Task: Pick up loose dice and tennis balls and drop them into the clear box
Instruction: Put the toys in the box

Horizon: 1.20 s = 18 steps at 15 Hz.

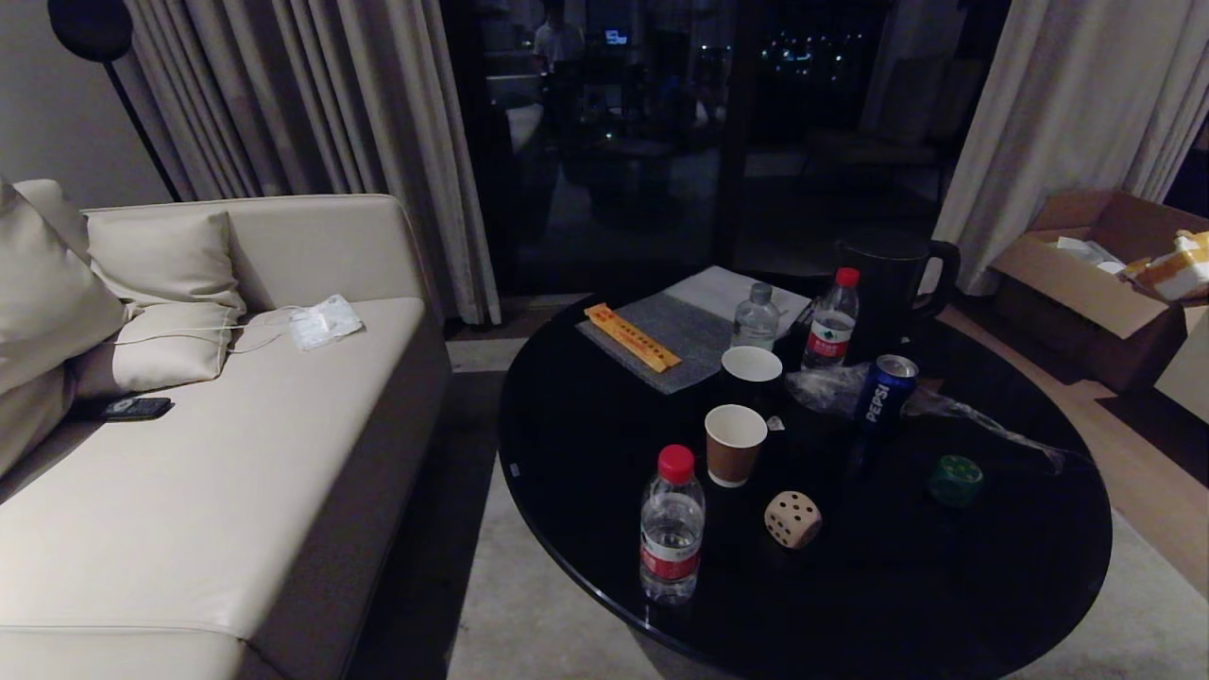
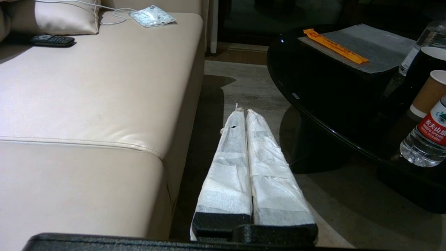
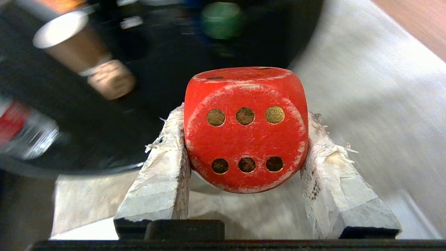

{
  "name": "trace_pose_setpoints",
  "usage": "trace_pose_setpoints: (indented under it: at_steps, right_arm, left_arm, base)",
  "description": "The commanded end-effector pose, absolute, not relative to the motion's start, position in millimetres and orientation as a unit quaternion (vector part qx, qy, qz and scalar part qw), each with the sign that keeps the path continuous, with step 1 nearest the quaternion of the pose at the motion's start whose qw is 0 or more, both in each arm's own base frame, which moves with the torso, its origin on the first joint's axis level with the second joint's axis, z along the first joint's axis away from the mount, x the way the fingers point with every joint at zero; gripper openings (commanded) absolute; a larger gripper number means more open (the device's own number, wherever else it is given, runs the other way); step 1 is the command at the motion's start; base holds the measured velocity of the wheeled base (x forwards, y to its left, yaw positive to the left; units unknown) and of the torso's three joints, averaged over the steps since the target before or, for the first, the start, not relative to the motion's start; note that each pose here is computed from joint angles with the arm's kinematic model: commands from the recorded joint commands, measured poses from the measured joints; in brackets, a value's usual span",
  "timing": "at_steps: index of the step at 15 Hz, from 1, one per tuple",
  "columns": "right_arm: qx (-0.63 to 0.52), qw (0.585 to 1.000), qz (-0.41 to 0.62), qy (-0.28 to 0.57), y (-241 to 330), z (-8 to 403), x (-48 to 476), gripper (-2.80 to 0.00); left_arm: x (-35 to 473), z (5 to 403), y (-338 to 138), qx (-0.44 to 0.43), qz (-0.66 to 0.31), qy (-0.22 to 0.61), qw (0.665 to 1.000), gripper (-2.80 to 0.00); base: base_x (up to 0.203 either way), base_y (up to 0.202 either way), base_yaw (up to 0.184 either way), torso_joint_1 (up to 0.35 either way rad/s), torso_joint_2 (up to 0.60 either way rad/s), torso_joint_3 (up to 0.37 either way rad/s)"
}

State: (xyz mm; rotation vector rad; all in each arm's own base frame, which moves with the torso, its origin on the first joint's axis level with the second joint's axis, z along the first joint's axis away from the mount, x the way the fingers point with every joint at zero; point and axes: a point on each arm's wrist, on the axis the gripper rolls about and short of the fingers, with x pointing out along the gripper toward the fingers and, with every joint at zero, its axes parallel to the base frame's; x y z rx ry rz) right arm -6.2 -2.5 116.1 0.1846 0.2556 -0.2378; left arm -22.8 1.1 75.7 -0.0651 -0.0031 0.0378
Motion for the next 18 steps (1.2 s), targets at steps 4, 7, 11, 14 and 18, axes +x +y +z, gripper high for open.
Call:
trace_pose_setpoints:
  at_steps: [4, 7, 11, 14, 18]
  right_arm:
    - [0.031, 0.985, -0.054, 0.158, 0, 80, -2, -2.8]
    - [0.021, 0.986, -0.04, 0.16, 0, 79, -2, -2.8]
    - [0.022, 0.986, -0.04, 0.16, 0, 79, -2, -2.8]
    - [0.013, 0.986, -0.033, 0.162, 0, 79, -2, -2.8]
    - [0.014, 0.987, -0.037, 0.157, 0, 79, -2, -2.8]
  left_arm:
    - [-23, 75, 1, -0.033, 0.019, 0.0, 0.999, -2.8]
    - [-23, 75, 1, -0.033, 0.019, -0.001, 0.999, -2.8]
    - [-23, 76, 1, -0.039, 0.023, -0.002, 0.999, -2.8]
    - [-23, 76, 1, -0.047, 0.024, -0.002, 0.999, -2.8]
    - [-23, 76, 1, -0.048, 0.024, -0.002, 0.999, -2.8]
  base:
    - [0.0, 0.0, 0.0, 0.0, 0.0, 0.0]
    - [0.0, 0.0, 0.0, 0.0, 0.0, 0.0]
    - [0.0, 0.0, 0.0, 0.0, 0.0, 0.0]
    - [0.0, 0.0, 0.0, 0.0, 0.0, 0.0]
    - [0.0, 0.0, 0.0, 0.0, 0.0, 0.0]
